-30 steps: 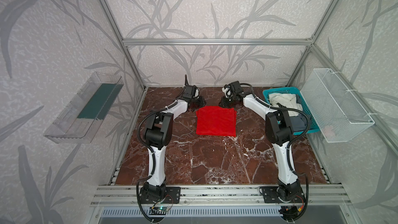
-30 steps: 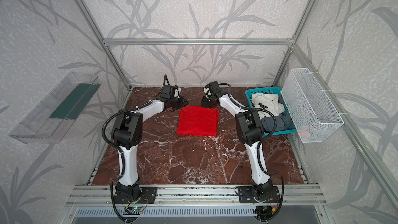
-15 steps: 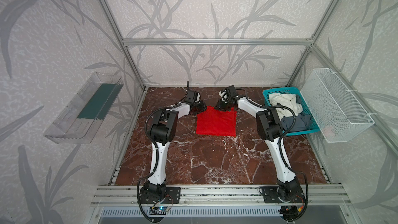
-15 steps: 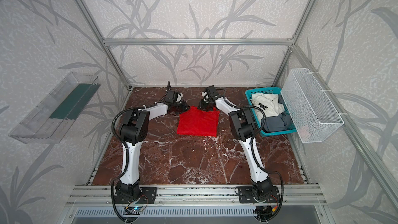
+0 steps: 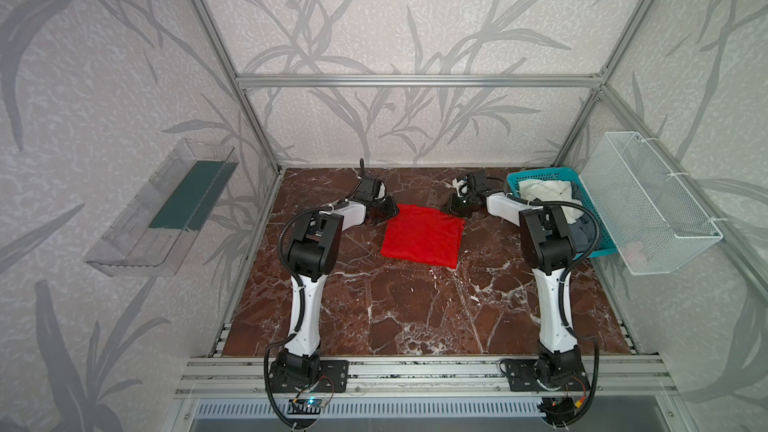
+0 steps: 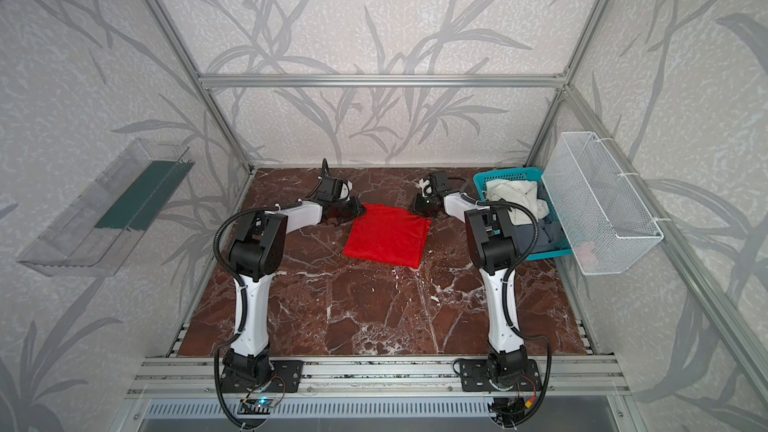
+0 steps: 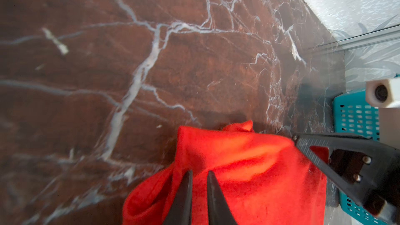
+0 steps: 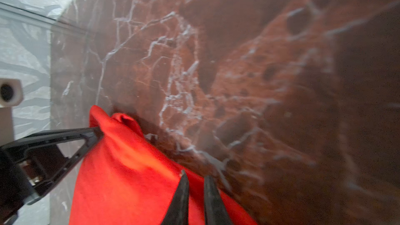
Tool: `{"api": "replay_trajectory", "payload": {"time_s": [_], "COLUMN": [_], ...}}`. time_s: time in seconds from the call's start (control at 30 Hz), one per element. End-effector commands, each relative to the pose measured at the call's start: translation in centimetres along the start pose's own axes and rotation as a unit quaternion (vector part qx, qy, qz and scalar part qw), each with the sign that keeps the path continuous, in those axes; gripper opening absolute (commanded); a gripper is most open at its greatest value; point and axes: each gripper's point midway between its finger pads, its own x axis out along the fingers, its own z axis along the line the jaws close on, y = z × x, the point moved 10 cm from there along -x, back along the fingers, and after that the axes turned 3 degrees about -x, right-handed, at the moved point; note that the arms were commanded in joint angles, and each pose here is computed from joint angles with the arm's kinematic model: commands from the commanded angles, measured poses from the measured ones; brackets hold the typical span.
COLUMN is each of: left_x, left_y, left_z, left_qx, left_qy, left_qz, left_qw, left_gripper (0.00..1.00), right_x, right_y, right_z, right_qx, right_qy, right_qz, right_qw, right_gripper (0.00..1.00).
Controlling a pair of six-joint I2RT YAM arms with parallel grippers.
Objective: Fold and stack the t-shirts
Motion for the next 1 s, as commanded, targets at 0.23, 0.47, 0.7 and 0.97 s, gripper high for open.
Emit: {"api": "replay_trajectory", "payload": {"time_s": [0.23,0.47,0.7,0.97], "left_x": [-8.1,-9.8,-7.8,-8.5], "left_y": [3.1,7.4,10.2,13.3], "left_z": [-3.6,-2.3,0.0,3.2], "left_qx": [0.032,0.020,0.001,-0.016], "left_qy": [-0.001,0.002,0.000,-0.069], "left_qz": [0.006,0.026,0.086,0.099], "left_qw": [0.999,0.999,0.996,0.993], "left_gripper": [0.19,0.19,0.19,0.19], "right_x": [-8.4,-7.6,-5.8,-7.9], "right_y": [2.6,10.0,16.3,19.5], "right_z": [3.9,7.7,6.3,3.1], "right_qx": [-0.031,-0.018,0.044,0.045], "right_qy": [0.014,-0.042,-0.028,0.058], "right_qz": [-0.037,0.015,0.046,0.067], "right_qw": [0.999,0.999,0.998,0.995], "right_gripper": [0.17,0.17,0.17,0.17]}}
